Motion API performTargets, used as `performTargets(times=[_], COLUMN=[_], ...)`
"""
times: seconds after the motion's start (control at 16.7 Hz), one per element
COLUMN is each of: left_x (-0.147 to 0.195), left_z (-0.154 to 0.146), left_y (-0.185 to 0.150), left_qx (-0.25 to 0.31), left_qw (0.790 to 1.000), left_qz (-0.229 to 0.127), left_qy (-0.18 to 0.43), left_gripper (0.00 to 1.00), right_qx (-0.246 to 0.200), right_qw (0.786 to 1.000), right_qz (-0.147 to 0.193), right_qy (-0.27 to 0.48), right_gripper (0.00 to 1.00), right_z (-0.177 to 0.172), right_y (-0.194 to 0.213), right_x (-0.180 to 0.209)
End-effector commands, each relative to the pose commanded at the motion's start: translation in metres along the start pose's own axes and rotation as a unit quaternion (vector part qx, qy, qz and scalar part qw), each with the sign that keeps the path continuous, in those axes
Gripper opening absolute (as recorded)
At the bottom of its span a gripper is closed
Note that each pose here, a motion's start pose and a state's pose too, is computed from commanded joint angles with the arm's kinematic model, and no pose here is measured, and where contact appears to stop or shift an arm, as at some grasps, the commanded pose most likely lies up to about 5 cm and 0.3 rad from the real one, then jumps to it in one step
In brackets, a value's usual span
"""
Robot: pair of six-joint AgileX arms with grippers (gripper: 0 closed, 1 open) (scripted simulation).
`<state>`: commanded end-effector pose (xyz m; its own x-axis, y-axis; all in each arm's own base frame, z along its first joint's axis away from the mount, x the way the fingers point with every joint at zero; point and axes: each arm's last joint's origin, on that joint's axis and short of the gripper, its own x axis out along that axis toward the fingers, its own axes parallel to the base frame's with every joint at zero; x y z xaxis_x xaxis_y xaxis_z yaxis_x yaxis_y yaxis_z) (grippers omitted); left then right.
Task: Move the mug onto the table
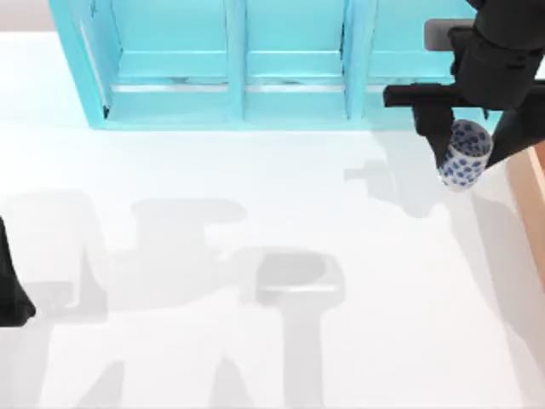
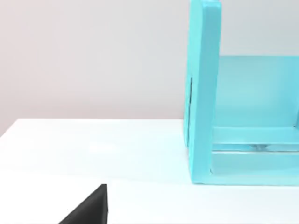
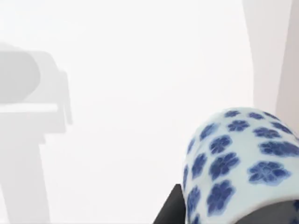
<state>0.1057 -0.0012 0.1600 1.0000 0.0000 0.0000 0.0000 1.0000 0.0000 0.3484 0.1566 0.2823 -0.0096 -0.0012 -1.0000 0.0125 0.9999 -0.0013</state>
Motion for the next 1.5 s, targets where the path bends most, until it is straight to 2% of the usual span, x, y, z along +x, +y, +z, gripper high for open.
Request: performTargets(times=[0.18,0.36,0.54,1.02,1.5], left_x=[0.000,0.000,0.000,0.000,0.000], left_z=[0.000,0.000,0.000,0.000,0.000], left_y=[0.000,0.000,0.000,0.000,0.000], left_qx=[0.000,0.000,0.000,0.000,0.000], left_qw=[1.000,1.000,1.000,1.000,1.000], left_qz=[0.000,0.000,0.000,0.000,0.000], left_qy=[0.000,0.000,0.000,0.000,0.000], left_gripper=[1.00,1.00,1.00,1.00,1.00], right_qx=[-0.001,-0.001,-0.001,0.000,-0.001], right_qw=[1.000,1.000,1.000,1.000,1.000], right_qz=[0.008,0.007,0.004,0.006,0.003], right_qy=[-0.013,-0.009,-0.003,-0.005,-0.003], right_gripper=[0.00,0.00,0.00,0.00,0.00], right_z=[0.002,-0.012,-0.025,-0.025,-0.025], right_y=[0.067,0.133,0.168,0.171,0.172], right_x=[0.000,0.018,0.032,0.040,0.097])
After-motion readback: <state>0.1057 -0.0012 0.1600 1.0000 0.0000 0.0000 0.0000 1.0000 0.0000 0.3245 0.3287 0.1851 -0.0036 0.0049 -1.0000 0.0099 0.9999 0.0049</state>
